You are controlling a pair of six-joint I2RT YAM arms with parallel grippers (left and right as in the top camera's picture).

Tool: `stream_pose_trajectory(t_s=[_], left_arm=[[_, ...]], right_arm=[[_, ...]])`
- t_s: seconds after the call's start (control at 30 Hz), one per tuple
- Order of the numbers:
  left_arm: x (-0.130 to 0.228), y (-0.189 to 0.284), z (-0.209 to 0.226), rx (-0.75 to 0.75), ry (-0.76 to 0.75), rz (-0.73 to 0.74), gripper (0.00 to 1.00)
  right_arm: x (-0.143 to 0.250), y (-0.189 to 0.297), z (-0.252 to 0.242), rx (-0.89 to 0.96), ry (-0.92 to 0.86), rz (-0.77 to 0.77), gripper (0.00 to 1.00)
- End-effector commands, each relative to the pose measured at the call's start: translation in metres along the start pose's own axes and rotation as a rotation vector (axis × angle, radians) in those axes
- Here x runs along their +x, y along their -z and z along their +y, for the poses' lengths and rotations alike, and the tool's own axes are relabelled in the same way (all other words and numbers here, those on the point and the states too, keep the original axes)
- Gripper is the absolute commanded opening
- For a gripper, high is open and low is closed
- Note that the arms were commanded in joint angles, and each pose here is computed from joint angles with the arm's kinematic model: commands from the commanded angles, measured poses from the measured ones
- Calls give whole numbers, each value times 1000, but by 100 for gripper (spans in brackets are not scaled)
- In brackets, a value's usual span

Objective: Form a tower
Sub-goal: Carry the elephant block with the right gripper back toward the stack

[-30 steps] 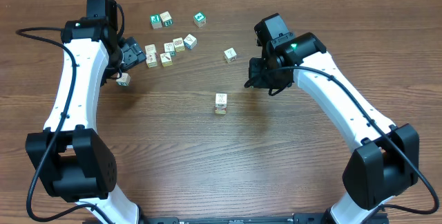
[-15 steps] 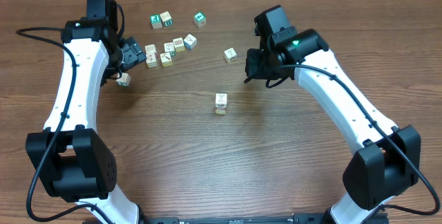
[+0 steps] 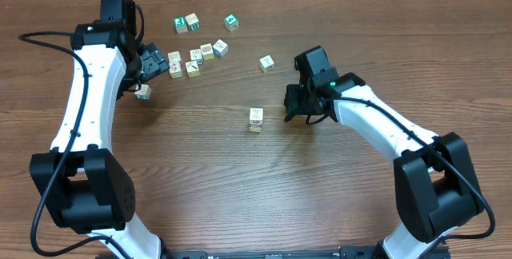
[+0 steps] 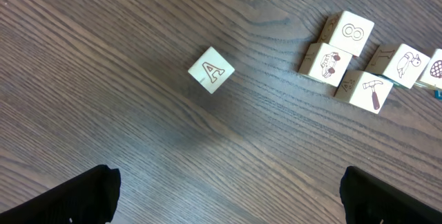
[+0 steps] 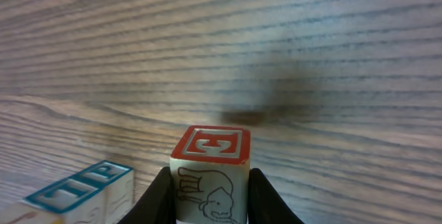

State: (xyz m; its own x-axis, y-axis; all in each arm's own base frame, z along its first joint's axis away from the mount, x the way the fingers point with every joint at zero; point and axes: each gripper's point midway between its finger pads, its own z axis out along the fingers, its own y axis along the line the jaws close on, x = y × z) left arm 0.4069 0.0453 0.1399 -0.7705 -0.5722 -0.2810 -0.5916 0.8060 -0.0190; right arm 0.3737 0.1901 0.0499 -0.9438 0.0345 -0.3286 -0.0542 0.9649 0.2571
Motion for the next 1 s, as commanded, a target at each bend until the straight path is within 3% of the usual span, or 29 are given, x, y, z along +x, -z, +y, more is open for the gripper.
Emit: stream_pose_trajectory(t_s=[0.0,0.97], left_arm=[[-5,10,-2,17,-9,-24,100],[-5,10,-2,17,-9,-24,99]], right_arm=[[2,-4,0,-7,-17,-8,15],[8,-40,-7,9,-54,25,15]])
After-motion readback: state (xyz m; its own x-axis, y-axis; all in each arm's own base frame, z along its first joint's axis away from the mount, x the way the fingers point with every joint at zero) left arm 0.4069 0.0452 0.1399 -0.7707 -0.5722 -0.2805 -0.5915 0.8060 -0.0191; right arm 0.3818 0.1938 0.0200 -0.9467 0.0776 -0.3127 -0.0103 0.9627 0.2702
